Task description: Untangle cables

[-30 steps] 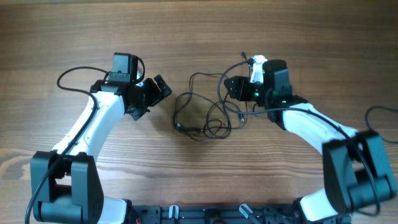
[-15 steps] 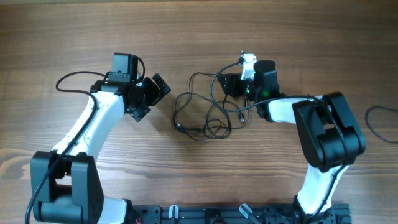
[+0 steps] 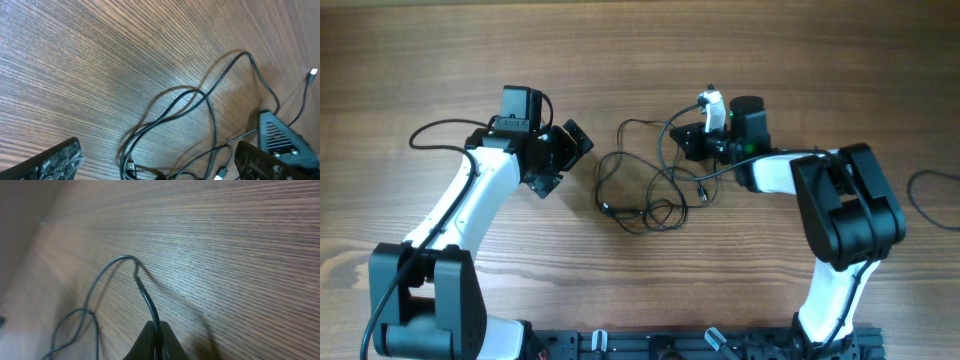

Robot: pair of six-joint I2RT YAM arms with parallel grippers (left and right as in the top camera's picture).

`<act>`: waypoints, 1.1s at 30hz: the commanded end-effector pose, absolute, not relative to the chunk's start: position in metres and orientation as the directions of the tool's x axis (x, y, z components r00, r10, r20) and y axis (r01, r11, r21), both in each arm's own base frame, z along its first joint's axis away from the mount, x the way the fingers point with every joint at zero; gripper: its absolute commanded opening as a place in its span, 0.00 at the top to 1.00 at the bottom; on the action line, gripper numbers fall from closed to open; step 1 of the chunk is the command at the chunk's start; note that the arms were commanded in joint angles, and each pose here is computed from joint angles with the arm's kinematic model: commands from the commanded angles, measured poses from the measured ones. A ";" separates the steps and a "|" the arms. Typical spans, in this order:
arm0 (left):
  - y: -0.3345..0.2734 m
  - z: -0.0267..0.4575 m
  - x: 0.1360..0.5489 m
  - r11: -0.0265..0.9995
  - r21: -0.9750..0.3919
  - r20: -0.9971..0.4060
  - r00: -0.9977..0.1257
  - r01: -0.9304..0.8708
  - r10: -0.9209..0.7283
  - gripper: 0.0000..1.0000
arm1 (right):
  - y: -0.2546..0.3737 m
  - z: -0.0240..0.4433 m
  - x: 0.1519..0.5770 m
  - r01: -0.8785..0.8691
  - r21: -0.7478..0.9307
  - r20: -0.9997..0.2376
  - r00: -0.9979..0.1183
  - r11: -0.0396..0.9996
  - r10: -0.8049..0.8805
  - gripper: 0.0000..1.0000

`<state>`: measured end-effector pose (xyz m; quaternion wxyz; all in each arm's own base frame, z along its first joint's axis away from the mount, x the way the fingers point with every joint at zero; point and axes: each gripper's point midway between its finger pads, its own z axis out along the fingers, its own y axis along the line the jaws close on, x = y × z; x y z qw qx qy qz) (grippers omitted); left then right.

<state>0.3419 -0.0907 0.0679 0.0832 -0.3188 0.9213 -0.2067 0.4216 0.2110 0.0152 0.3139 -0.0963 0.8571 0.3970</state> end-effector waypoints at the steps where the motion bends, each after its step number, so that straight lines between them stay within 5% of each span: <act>1: -0.091 0.069 0.338 0.832 -0.410 -0.114 -0.884 -0.374 -0.454 0.07 | 0.211 0.076 0.424 -0.498 0.673 -0.649 -0.752 0.547 0.114 0.96; 15: -0.106 0.035 0.344 0.926 -0.346 -0.171 -0.960 -0.153 -0.223 0.25 | 0.207 0.073 0.408 -0.437 0.701 -0.578 -0.811 0.564 0.091 0.96; 27: -0.105 0.002 0.344 0.984 -0.134 -0.212 -0.967 -0.117 -0.144 0.44 | 0.204 0.063 0.403 -0.387 0.712 -0.532 -0.842 0.586 0.089 0.96; 33: -0.105 -0.002 0.345 0.983 -0.130 -0.210 -0.965 -0.130 -0.156 0.61 | 0.204 0.062 0.402 -0.385 0.712 -0.529 -0.844 0.587 0.089 0.96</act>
